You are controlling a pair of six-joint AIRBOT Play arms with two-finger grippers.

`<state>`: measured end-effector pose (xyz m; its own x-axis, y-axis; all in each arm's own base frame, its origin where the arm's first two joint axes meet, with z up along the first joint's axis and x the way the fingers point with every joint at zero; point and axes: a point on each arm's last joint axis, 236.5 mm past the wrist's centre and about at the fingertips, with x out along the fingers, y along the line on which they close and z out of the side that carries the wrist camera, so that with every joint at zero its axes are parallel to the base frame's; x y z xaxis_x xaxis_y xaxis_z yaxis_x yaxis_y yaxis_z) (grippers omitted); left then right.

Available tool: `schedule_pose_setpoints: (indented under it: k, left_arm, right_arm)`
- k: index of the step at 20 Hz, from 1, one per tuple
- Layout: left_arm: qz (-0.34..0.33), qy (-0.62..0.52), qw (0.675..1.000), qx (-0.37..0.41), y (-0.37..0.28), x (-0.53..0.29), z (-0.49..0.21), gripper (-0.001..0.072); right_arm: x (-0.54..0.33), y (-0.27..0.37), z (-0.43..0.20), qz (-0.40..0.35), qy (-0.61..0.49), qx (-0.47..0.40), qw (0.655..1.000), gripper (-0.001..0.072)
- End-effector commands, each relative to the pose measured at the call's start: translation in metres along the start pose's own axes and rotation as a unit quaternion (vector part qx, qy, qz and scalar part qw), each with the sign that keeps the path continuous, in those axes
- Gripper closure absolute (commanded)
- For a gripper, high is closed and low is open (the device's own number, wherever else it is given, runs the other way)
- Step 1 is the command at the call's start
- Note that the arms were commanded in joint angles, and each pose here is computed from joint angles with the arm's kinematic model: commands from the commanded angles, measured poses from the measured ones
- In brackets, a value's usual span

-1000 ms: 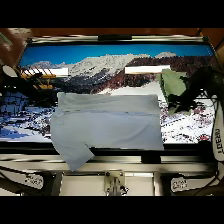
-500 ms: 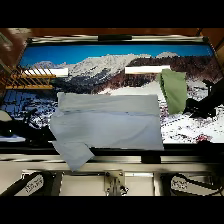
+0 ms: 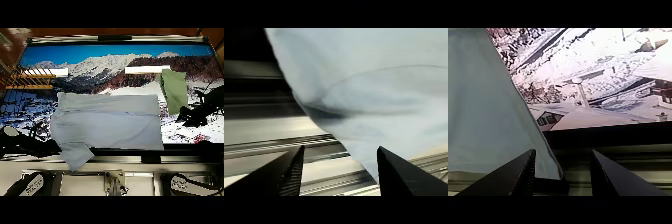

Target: Fold the shirts.

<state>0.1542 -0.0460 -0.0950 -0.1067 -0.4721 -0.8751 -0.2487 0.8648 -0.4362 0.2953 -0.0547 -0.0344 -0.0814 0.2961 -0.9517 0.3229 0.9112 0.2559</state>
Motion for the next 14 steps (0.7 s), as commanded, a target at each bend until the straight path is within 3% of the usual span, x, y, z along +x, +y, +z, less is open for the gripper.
schedule_pose_setpoints:
  k: [1,4,6,7,8,9,10,11,14]
  left_arm:
    - [-0.003,0.012,1.0,-0.006,0.003,0.008,0.0,0.0213]
    - [-0.006,0.0,1.0,-0.012,0.004,0.014,0.011,0.0213]
    - [-0.006,0.002,1.0,-0.004,-0.001,0.018,0.012,0.0279]
    - [-0.004,0.007,1.0,0.003,-0.002,0.02,0.011,0.034]
    - [-0.002,0.01,1.0,0.008,-0.003,0.022,0.01,0.0354]
    - [-0.001,0.013,1.0,0.013,-0.004,0.023,0.01,0.0491]
    - [-0.004,0.015,1.0,0.023,-0.006,0.023,0.009,0.0606]
    - [-0.01,0.018,0.999,0.032,-0.009,0.023,0.007,0.0665]
    - [-0.016,0.021,0.998,0.05,-0.011,0.023,0.005,0.0674]
  right_arm:
    - [0.005,0.001,-0.005,0.005,0.008,0.002,1.0,0.0246]
    - [0.005,0.001,-0.006,0.005,0.011,0.002,1.0,0.0246]
    - [0.005,0.0,-0.006,0.004,0.011,0.002,1.0,0.0246]
    - [0.005,0.0,-0.006,0.003,0.011,0.004,1.0,0.0246]
    - [0.005,0.0,-0.006,0.003,0.011,0.004,1.0,0.0246]
    - [0.006,-0.002,-0.007,0.0,0.012,0.001,1.0,0.0186]
    - [0.009,-0.003,-0.012,0.0,0.019,-0.009,1.0,0.0074]
    - [0.017,-0.004,-0.022,0.001,0.028,-0.013,1.0,0.0074]
    - [0.043,0.002,-0.062,0.022,0.036,-0.008,0.999,0.0074]
